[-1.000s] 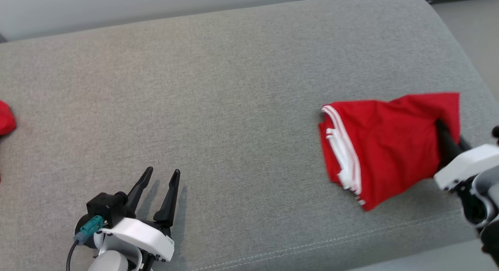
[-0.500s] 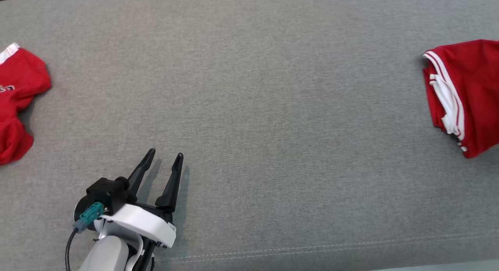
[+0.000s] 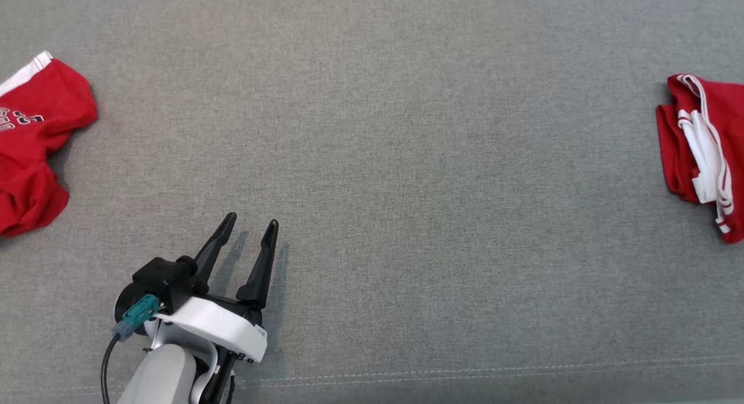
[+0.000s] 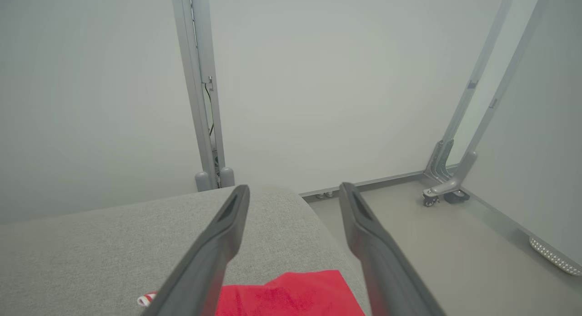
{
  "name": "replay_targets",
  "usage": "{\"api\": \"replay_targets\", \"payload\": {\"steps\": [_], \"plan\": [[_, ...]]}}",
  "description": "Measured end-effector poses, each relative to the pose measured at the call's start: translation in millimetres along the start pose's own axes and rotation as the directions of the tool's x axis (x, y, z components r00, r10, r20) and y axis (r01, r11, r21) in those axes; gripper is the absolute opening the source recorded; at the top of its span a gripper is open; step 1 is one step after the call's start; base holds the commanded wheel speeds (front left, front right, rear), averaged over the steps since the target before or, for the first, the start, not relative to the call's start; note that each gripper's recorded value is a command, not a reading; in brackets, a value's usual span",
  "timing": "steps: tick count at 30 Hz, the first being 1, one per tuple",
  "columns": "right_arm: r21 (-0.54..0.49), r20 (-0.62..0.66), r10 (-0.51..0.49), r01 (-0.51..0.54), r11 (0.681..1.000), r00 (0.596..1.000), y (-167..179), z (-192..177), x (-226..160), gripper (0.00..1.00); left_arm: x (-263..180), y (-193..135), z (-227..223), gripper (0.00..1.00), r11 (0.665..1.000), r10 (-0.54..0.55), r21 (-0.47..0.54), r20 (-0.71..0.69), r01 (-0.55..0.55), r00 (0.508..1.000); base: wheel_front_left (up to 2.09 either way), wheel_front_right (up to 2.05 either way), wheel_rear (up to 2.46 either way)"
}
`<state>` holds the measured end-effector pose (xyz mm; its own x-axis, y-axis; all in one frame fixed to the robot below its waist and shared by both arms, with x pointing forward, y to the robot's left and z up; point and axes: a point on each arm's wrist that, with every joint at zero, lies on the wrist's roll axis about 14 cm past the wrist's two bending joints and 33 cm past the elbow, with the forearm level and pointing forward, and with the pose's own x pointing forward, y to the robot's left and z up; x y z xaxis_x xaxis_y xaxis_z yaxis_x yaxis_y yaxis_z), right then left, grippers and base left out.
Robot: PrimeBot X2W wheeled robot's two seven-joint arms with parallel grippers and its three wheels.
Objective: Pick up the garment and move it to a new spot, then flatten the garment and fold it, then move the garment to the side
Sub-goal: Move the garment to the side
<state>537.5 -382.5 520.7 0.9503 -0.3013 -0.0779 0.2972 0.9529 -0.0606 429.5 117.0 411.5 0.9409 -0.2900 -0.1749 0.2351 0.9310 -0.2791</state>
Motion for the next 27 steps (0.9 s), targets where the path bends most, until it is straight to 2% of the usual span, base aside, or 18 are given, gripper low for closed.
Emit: {"api": "replay_targets", "payload": {"steps": [2,6,14,27], "plan": [[0.0,0.025,0.008,-0.008,1.0,1.0,5,5,-2,1.0,0,-1,2,1.0,1.0,-0.002,0.0,0.006,0.002,1.0,0.0,0.0,0.0],[-0.023,0.098,0.083,-0.081,0.996,0.992,38,13,-19,1.0,-1,-9,11,1.0,1.0,-0.011,-0.001,0.034,0.011,0.999,0.0,0.0,0.0],[-0.002,0.186,0.189,-0.192,0.981,0.964,84,18,-75,1.0,-12,-13,30,1.0,1.0,-0.007,0.01,0.082,0.006,0.997,0.0,0.0,0.0],[0.049,0.159,0.276,-0.287,0.957,0.948,115,-7,-138,1.0,-47,-2,36,1.0,0.997,0.072,0.003,0.114,-0.073,0.991,0.0,0.0,0.0]]}}
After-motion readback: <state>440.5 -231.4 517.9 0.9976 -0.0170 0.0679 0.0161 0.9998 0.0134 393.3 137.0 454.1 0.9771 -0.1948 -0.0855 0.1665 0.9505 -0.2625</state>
